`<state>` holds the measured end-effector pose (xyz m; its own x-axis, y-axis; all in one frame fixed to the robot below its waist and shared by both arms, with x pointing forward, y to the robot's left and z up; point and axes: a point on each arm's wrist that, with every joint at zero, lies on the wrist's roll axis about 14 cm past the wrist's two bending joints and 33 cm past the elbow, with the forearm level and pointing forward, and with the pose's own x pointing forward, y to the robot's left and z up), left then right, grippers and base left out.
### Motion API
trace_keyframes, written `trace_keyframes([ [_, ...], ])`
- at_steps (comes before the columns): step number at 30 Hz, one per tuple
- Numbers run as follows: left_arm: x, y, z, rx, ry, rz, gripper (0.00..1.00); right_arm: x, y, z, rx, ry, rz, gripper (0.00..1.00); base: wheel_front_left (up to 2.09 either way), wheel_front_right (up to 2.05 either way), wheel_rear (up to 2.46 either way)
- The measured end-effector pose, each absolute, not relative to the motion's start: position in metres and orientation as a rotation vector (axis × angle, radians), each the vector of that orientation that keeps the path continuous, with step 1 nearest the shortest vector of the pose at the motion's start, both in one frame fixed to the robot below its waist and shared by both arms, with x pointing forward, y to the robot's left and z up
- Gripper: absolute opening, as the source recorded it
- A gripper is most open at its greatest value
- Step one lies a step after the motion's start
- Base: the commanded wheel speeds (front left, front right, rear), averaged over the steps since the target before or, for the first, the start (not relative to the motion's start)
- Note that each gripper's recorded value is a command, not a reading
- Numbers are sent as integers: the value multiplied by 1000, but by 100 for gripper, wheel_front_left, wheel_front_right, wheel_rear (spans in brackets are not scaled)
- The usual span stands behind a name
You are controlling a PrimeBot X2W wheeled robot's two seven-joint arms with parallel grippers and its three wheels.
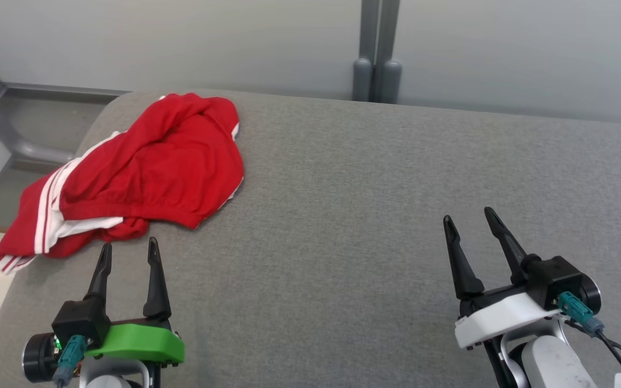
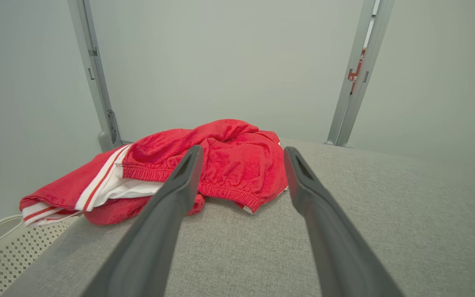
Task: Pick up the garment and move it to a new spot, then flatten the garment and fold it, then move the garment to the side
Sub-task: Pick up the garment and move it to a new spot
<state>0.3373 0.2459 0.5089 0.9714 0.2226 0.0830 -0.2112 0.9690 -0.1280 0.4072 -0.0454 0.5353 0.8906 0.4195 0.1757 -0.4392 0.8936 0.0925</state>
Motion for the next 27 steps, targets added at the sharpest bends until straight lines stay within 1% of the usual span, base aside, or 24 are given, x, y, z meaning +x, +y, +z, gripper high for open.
trace_keyframes([
  [6,309,279,503,-128,-87,339,100,408,-7,534,150,-143,553,100,0,0,0],
  [16,270,313,497,-145,-75,481,100,407,42,536,174,-142,685,100,0,0,0],
  [22,265,319,497,-164,-80,500,100,405,57,532,184,-128,730,100,0,0,0],
  [27,282,315,495,-219,-71,455,100,406,56,531,180,-130,728,100,0,0,0],
])
